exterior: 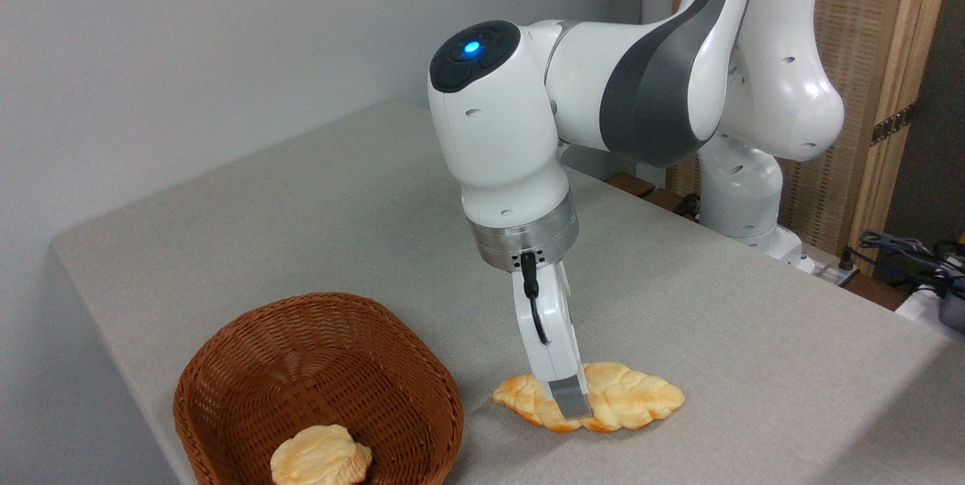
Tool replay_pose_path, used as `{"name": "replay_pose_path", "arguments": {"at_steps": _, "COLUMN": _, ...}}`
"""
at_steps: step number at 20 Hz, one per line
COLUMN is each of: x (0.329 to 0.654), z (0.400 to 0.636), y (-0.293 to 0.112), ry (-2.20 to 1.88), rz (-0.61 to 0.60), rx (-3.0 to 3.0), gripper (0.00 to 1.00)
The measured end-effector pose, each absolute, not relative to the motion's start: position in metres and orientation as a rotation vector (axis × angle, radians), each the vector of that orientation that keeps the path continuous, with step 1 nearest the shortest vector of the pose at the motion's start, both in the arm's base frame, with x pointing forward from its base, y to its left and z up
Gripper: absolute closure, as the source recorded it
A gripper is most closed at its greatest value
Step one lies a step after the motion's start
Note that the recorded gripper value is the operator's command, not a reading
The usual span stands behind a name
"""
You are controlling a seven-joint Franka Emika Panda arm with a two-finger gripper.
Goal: Put bread into the basket
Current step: 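Lift the braided loaf and carry it over the wicker basket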
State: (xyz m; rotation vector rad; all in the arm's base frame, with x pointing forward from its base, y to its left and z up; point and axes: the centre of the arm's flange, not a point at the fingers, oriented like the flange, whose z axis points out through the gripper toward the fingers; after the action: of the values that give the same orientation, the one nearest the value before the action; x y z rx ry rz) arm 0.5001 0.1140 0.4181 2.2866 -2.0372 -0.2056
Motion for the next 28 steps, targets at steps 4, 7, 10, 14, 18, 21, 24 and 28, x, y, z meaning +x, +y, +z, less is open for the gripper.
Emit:
{"name": "replay_pose_path", "arguments": {"at_steps": 4, "x": 0.500, "z": 0.419, "y": 0.114, "ry": -2.038, "rz": -0.205, "rx": 2.287, "gripper": 0.60}}
{"name": "replay_pose_path", "arguments": {"at_steps": 7, "x": 0.501, "z": 0.421, "y": 0.115, "ry": -2.039, "rz": -0.198, "rx": 2.292, "gripper": 0.60}}
{"name": "replay_pose_path", "arguments": {"at_steps": 10, "x": 0.501, "z": 0.438, "y": 0.117, "ry": -2.040, "rz": -0.180, "rx": 2.302, "gripper": 0.60}}
{"name": "replay_pose_path", "arguments": {"at_steps": 14, "x": 0.498, "z": 0.471, "y": 0.116, "ry": -2.020, "rz": -0.174, "rx": 2.291, "gripper": 0.55}}
{"name": "replay_pose_path", "arguments": {"at_steps": 18, "x": 0.505, "z": 0.500, "y": 0.100, "ry": -1.987, "rz": -0.020, "rx": 2.298, "gripper": 0.55}}
{"name": "replay_pose_path", "arguments": {"at_steps": 21, "x": 0.516, "z": 0.514, "y": 0.063, "ry": -1.907, "rz": 0.025, "rx": 2.389, "gripper": 0.55}}
{"name": "replay_pose_path", "arguments": {"at_steps": 24, "x": 0.528, "z": 0.520, "y": 0.020, "ry": -1.780, "rz": 0.105, "rx": 2.510, "gripper": 0.51}}
{"name": "replay_pose_path", "arguments": {"at_steps": 28, "x": 0.546, "z": 0.522, "y": -0.018, "ry": -1.601, "rz": 0.227, "rx": 2.666, "gripper": 0.47}}
